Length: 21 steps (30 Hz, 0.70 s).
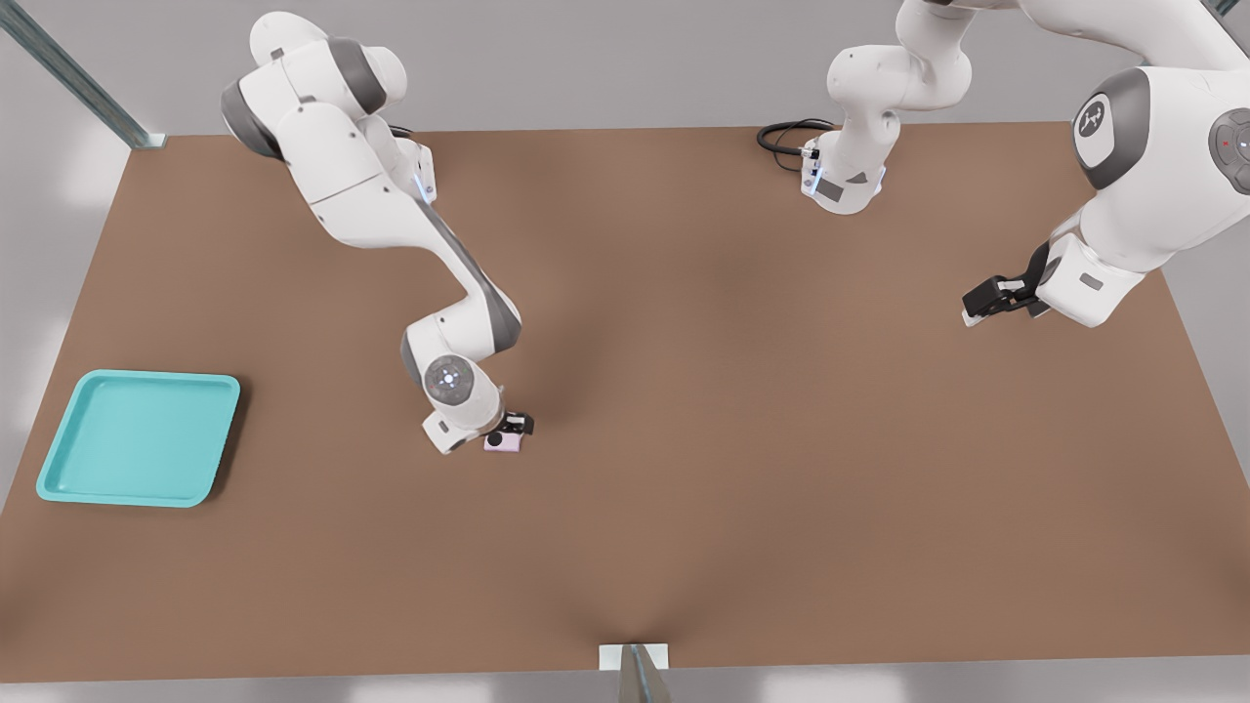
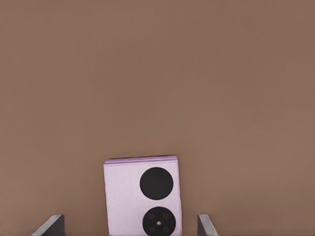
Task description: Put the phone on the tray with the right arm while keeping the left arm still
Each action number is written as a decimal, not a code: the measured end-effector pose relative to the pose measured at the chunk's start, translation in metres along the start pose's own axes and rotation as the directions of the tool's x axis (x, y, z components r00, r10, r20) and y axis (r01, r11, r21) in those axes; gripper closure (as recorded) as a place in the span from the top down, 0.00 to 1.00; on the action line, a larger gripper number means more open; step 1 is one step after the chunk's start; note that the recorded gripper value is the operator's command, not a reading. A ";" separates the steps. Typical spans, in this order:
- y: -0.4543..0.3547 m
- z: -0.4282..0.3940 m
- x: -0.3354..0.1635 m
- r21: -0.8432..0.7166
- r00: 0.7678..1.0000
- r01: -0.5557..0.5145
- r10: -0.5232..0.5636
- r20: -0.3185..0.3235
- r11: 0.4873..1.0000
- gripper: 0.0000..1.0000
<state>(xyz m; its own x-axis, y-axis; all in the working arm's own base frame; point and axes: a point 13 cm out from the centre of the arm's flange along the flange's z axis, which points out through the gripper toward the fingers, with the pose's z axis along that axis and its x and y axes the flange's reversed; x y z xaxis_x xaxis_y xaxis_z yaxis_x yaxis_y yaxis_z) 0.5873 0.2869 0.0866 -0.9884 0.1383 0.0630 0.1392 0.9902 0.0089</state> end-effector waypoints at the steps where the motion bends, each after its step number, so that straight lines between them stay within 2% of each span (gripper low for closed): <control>1: 0.000 0.003 0.001 -0.001 1.000 -0.008 0.008 0.000 1.000 1.00; 21: 0.014 0.053 0.003 -0.049 0.996 -0.077 0.079 0.029 0.996 1.00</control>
<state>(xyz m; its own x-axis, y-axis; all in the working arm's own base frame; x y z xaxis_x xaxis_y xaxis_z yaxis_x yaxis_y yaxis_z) 0.5833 0.3022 0.0337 -0.9757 0.2164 0.0345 0.2181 0.9745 0.0527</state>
